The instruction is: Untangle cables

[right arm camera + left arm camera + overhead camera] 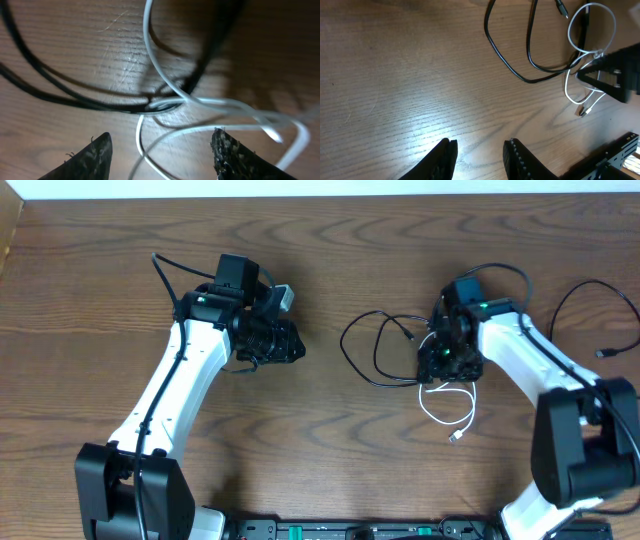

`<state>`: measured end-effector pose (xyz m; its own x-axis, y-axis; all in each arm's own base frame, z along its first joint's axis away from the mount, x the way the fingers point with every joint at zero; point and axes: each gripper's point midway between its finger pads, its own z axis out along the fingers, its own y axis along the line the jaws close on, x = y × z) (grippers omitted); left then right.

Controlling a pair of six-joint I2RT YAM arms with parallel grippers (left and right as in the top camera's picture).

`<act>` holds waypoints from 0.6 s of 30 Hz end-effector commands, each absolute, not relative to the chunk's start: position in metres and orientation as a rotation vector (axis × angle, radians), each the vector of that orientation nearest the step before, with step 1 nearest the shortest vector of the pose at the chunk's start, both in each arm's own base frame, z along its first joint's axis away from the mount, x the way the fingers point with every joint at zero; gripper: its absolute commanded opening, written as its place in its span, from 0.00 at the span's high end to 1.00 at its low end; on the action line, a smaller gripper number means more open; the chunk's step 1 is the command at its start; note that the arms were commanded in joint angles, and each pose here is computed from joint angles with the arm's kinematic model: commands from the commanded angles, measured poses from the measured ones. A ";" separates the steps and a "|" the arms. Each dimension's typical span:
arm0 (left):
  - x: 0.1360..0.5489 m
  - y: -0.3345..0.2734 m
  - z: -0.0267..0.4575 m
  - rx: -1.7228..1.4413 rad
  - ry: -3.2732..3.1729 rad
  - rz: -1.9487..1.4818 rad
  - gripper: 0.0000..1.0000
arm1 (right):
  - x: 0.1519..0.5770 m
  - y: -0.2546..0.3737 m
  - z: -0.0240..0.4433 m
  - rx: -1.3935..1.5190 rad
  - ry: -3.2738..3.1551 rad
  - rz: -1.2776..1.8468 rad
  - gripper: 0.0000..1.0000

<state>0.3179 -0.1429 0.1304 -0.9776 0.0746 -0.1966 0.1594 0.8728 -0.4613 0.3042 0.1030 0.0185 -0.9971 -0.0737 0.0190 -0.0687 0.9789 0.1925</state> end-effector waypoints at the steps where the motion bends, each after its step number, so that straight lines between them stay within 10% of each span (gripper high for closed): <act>1: 0.316 -0.141 0.126 0.198 2.882 -0.708 0.65 | 0.299 0.114 0.005 0.078 -3.053 -0.336 0.41; 18: 0.316 -0.141 0.126 0.197 2.882 -0.708 0.65 | 0.287 0.135 -0.006 -0.040 -3.021 -0.324 0.74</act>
